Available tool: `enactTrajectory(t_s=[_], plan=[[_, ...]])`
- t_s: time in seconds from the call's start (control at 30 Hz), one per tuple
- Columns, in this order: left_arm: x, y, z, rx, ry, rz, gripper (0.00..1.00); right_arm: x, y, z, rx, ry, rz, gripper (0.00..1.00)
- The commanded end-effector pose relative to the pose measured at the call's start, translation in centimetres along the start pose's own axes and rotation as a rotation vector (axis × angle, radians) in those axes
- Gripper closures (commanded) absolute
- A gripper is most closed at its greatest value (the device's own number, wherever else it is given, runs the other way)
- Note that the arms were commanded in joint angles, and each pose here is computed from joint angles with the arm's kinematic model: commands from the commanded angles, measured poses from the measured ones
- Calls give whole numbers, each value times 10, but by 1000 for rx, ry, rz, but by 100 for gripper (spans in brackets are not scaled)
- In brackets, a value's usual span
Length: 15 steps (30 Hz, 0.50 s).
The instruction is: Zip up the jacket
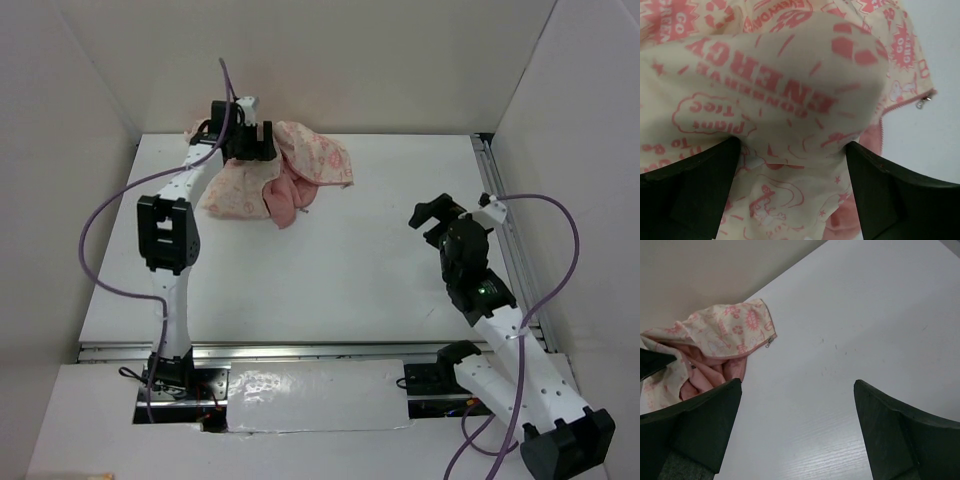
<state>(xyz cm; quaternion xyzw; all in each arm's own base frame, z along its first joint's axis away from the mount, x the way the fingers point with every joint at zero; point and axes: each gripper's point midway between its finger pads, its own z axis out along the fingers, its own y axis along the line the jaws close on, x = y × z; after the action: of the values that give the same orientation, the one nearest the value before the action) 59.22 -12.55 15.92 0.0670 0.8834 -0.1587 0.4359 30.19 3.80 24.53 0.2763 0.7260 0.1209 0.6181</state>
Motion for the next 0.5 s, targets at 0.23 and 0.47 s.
enactTrajectory(t_s=[0.23, 0.47], plan=[[8, -21, 32, 78, 13, 20, 100, -3, 7, 19, 29, -4, -29, 0], [-67, -122, -112, 315, -241, 180, 100, -4, 14, 15, -11, 2, -21, 0]])
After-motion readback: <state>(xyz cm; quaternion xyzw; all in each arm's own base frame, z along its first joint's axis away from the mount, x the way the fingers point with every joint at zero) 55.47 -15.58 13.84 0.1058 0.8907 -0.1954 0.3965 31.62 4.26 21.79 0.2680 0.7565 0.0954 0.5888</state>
